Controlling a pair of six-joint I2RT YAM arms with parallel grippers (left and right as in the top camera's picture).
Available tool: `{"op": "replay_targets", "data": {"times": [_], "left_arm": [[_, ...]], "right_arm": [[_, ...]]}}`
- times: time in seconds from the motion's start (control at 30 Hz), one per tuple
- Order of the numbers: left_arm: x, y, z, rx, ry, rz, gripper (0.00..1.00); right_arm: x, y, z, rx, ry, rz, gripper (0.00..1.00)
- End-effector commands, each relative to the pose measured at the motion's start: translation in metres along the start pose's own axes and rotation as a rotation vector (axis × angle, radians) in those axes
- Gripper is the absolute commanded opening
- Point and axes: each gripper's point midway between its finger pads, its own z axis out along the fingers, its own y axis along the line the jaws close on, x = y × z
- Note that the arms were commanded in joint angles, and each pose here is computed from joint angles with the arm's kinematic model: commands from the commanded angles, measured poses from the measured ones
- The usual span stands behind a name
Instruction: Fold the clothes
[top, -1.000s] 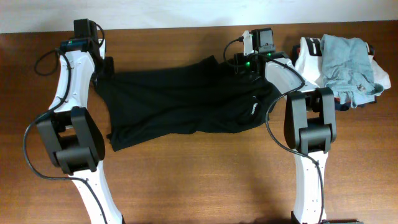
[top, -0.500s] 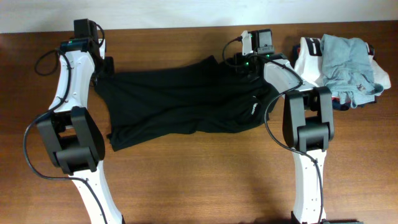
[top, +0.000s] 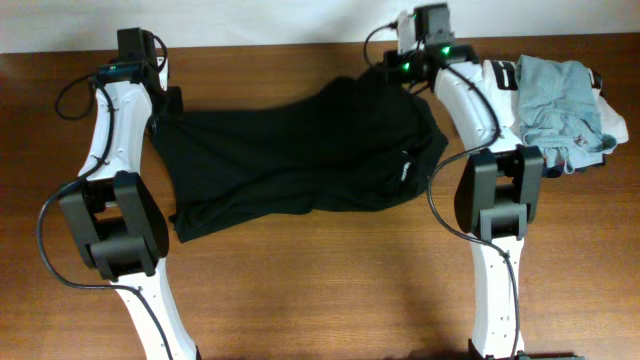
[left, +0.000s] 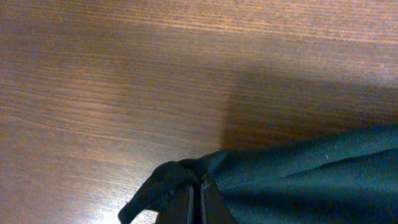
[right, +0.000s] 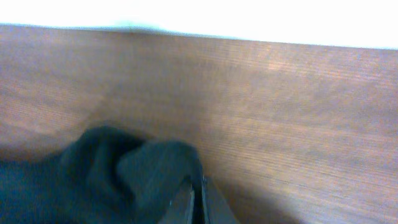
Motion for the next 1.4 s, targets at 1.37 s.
{"op": "replay_targets", "data": {"times": [1.37], "left_arm": [[0.082,0.012,-0.062,0.003,0.338,0.039,0.01]], "right_arm": [[0.102,-0.022,-0.134,0.041,0.571,0.143,0.04]]}}
